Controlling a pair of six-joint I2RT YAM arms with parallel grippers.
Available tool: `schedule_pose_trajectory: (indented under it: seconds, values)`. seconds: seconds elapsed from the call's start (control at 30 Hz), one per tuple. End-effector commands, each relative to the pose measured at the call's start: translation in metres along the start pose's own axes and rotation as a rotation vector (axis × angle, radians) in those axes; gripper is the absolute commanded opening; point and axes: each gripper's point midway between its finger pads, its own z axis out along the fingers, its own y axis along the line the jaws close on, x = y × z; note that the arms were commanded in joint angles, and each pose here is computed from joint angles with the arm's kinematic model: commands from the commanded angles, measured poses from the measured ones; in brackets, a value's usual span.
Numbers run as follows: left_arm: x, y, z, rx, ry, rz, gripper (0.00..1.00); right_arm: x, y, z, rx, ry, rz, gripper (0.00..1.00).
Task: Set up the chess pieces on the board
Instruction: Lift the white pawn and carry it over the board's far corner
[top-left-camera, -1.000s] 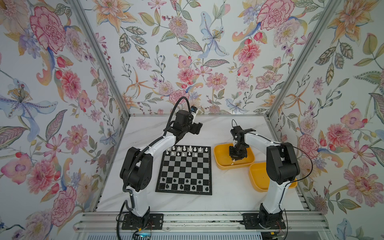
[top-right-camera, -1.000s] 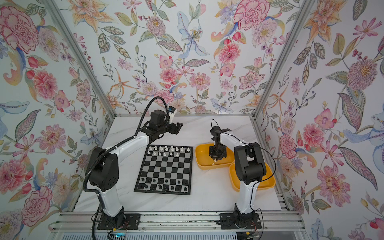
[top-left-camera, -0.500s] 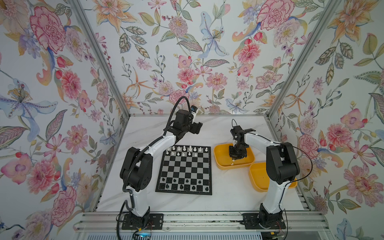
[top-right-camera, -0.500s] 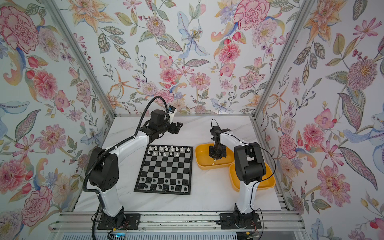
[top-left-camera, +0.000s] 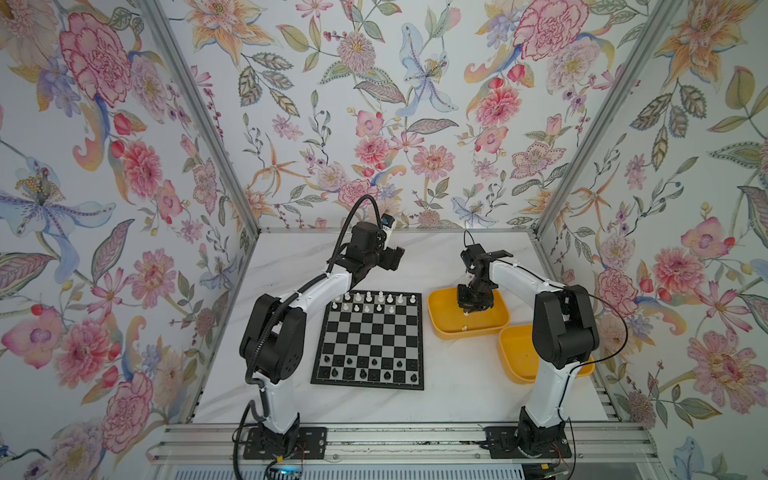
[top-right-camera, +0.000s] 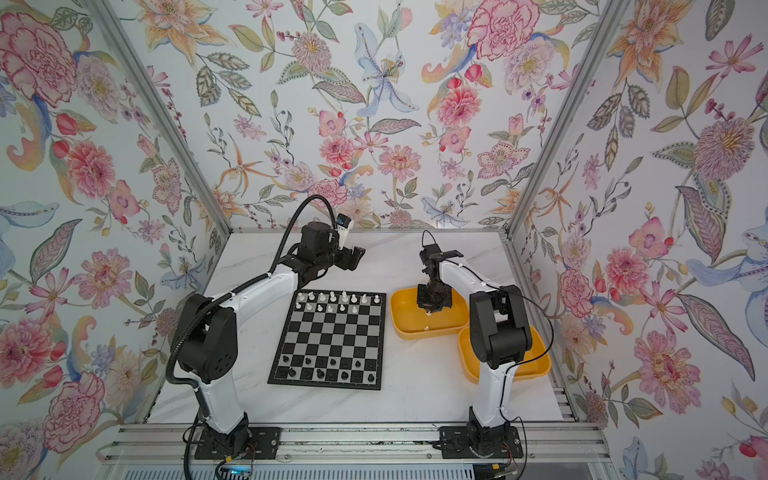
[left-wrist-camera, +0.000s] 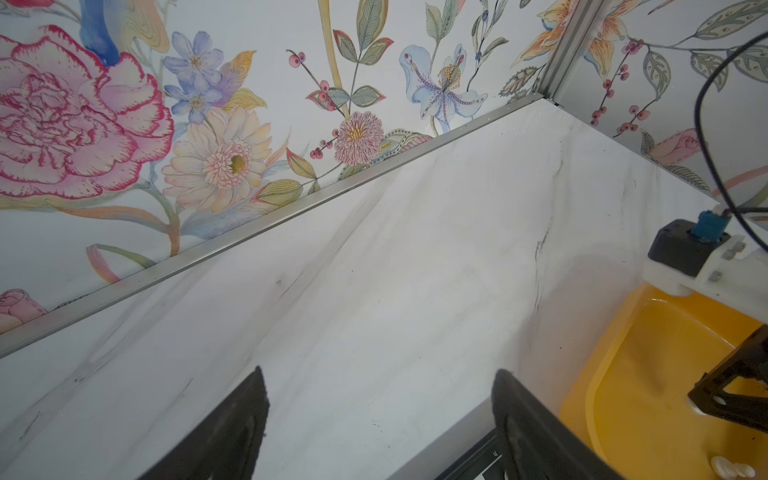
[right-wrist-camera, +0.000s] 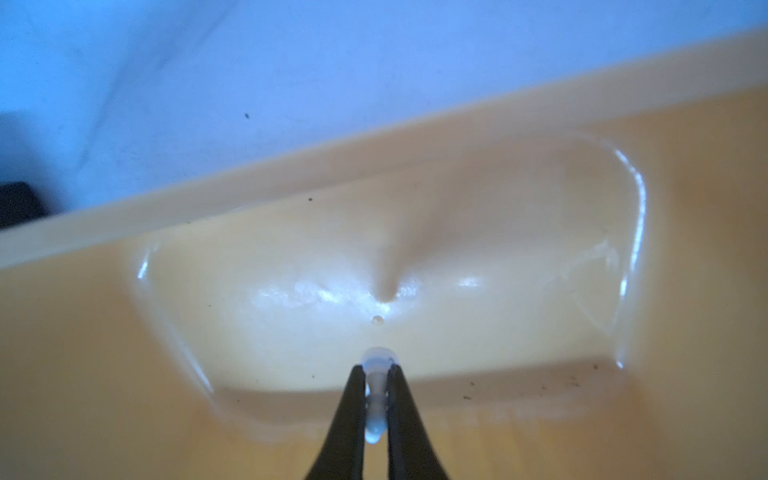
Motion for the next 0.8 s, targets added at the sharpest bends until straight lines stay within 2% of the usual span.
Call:
schedule_pose_trajectory:
  seconds: [0.0, 0.47, 0.77]
  values:
    - [-0.009, 0.008, -0.017, -0.027, -0.036, -0.009, 0.86, -0.002, 0.006, -0.019, 0.010, -0.019, -0.025, 0.12]
    - [0.019, 0.030, -0.064, -0.102, -0.054, -0.056, 0.86, -0.015, 0.069, -0.057, -0.016, -0.081, -0.163, 0.12]
    - [0.038, 0.047, -0.107, -0.164, -0.077, -0.090, 0.86, -0.004, 0.137, -0.045, -0.069, -0.053, -0.279, 0.12]
